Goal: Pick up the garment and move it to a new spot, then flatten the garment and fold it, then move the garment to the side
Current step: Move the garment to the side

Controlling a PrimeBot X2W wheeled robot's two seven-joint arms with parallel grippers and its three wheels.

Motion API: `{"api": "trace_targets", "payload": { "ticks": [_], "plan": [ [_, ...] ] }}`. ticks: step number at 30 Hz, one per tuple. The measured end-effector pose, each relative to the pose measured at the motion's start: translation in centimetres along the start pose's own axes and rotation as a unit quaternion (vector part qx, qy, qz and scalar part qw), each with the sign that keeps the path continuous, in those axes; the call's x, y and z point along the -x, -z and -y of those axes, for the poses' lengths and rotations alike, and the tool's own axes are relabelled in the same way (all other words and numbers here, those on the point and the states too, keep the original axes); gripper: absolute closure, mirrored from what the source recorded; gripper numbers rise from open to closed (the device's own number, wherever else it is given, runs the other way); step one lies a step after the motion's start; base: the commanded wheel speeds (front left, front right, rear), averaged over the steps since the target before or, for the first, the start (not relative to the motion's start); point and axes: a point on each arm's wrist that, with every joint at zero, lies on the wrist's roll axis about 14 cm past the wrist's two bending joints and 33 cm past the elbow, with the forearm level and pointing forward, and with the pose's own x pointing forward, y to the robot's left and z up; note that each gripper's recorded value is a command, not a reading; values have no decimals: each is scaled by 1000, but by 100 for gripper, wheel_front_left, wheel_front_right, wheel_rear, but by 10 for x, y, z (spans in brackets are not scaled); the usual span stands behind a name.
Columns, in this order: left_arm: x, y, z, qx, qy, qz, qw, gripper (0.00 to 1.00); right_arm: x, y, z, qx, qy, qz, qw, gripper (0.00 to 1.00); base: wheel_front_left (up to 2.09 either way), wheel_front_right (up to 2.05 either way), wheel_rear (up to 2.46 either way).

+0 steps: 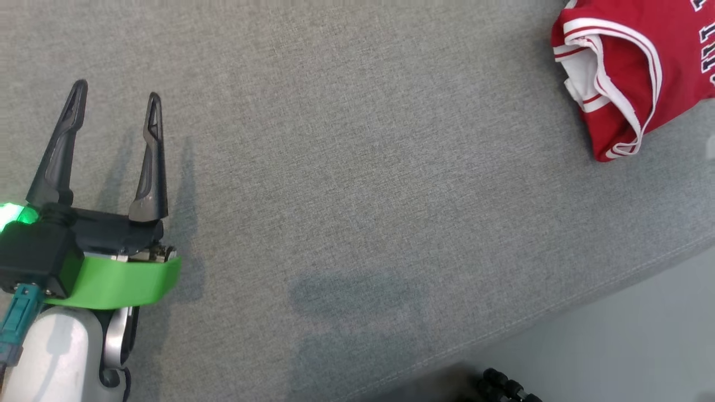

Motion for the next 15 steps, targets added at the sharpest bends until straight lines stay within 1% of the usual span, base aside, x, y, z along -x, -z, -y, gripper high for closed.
{"api": "trace_targets", "payload": {
  "ticks": [4, 9, 14, 15],
  "plan": [
    [13, -11, -6, 4, -28, 5, 1000, 0, 19, -20, -25, -18, -18, 41, 999, 0, 0, 0, 0],
    [31, -29, -17, 1, -62, 16, 998, 0, 42, -38, -61, -49, -47, 76, 995, 0, 0, 0, 0],
    [54, -44, -30, -7, -99, 20, 995, 0, 58, -47, -102, -75, -91, 85, 989, 0, 0, 0, 0],
    [54, -44, -30, -7, -99, 20, 995, 0, 58, -47, -102, -75, -91, 85, 989, 0, 0, 0, 0]
  ]
}}
